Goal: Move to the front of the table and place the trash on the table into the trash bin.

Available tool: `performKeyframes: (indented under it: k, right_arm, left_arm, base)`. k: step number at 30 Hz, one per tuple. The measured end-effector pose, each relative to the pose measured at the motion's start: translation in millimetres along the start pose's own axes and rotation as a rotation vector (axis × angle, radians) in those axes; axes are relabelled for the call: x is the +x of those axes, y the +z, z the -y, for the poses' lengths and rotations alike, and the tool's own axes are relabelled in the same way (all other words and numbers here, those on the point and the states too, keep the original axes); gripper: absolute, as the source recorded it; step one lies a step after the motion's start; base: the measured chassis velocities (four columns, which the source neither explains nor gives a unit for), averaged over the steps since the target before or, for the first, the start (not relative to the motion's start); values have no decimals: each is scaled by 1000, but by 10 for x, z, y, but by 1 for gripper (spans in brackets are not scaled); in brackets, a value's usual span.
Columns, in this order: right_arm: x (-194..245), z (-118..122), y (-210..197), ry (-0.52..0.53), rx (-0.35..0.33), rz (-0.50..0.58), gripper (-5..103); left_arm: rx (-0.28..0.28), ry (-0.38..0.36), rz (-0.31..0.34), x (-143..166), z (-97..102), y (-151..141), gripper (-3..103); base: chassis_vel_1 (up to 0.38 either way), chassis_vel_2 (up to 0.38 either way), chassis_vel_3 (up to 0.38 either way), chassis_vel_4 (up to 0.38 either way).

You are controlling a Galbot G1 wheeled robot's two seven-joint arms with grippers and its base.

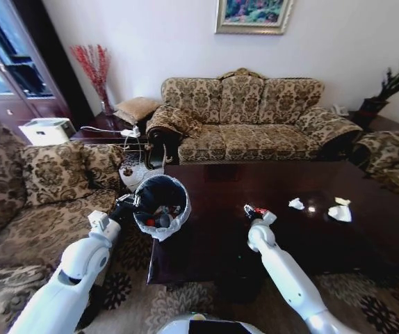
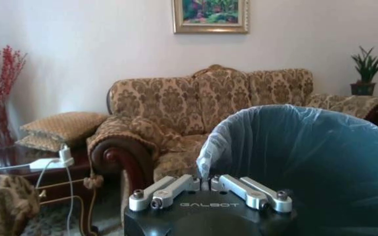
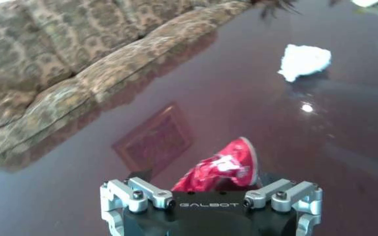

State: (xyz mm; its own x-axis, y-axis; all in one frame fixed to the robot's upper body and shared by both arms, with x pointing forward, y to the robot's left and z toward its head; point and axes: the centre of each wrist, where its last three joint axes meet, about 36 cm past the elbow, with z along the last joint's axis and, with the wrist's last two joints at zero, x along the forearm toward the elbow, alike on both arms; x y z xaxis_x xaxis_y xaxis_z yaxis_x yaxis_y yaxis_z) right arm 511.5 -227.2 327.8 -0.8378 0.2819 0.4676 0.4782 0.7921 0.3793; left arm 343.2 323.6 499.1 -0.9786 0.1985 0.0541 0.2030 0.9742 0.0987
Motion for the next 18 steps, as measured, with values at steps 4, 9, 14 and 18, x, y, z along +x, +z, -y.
performKeyframes:
  k: [4,9,14,18]
  right_arm:
    - [-49,-38,25,10,-42,-12,100]
    - [-72,-17,0,-8,-36,-14,100]
    - [-147,-41,-72,-33,-51,-36,100]
    - [-169,-110,-111,-30,-97,-61,100]
  left_arm:
    - [3,2,5,3,5,-6,3]
    - [3,0,7,5,0,-11,3]
    - [6,0,10,6,6,-5,3]
    - [10,2,12,6,11,-6,3]
  base:
    - [0,0,0,0]
    - [0,0,0,0]
    - [0,0,0,0]
    - [0,0,0,0]
